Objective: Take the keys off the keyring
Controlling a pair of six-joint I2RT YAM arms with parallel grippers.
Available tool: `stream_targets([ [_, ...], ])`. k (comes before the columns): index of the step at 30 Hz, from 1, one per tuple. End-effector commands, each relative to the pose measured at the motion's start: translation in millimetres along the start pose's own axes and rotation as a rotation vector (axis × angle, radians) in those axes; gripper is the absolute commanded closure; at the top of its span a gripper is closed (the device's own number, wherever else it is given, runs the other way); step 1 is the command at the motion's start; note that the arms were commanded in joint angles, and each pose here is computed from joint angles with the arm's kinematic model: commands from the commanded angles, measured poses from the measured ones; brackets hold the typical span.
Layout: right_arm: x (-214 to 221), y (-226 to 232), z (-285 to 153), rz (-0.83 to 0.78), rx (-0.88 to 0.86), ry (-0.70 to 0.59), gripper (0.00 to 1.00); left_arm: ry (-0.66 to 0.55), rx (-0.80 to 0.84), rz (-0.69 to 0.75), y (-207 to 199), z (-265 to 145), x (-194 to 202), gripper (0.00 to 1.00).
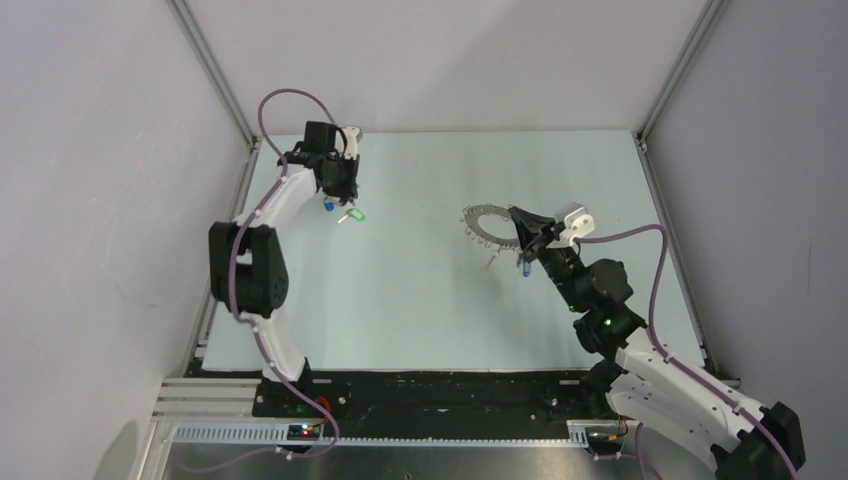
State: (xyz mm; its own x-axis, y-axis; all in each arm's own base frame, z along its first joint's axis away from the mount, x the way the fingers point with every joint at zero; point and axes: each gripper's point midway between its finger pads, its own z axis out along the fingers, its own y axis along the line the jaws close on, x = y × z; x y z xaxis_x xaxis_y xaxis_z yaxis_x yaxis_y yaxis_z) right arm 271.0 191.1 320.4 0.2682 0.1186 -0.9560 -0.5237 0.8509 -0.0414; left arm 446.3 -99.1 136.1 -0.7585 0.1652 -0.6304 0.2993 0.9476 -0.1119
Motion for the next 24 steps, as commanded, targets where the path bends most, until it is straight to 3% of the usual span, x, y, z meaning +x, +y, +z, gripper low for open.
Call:
stream_targets([
  [1, -26.4, -8.9, -8.4, 0.028, 0.031, -0.062, 1.0, -0.025, -0.071, -0.067, 31.7, 22.2, -21.7, 1.0],
  [11, -33.8, -37.9, -24.2, 0.001, 0.167, -0.057, 1.0, -0.027, -0.055, -0.123, 37.6, 56.2, -38.0, 0.97],
  [12, -32.3, -40.0, -24.7, -0.001, 0.176, -0.049, 1.0, -0.039, -0.065, -0.127, 39.4, 54.2, -43.2, 0.89],
  [13, -31.6, -43.7, -25.0, -0.003, 0.196, -0.044, 1.0, -0.046, -0.096, -0.132, 44.1, 51.5, -46.0, 0.65],
  [14, -27.1, -47.0, -24.1, -0.009, 0.208, -0.027, 1.0, -0.059, -0.111, -0.142, 46.1, 47.7, -49.8, 0.21],
  [16, -19.9, -53.0, -20.8, -0.012, 0.227, 0.008, 1.0, -0.095, -0.14, -0.148, 48.2, 32.3, -58.8, 0.03],
  [24, -3.5, -78.3, -0.1, 0.036, 0.29, 0.094, 1.0, -0.298, -0.103, -0.146, 17.3, -74.5, -78.1, 0.0],
])
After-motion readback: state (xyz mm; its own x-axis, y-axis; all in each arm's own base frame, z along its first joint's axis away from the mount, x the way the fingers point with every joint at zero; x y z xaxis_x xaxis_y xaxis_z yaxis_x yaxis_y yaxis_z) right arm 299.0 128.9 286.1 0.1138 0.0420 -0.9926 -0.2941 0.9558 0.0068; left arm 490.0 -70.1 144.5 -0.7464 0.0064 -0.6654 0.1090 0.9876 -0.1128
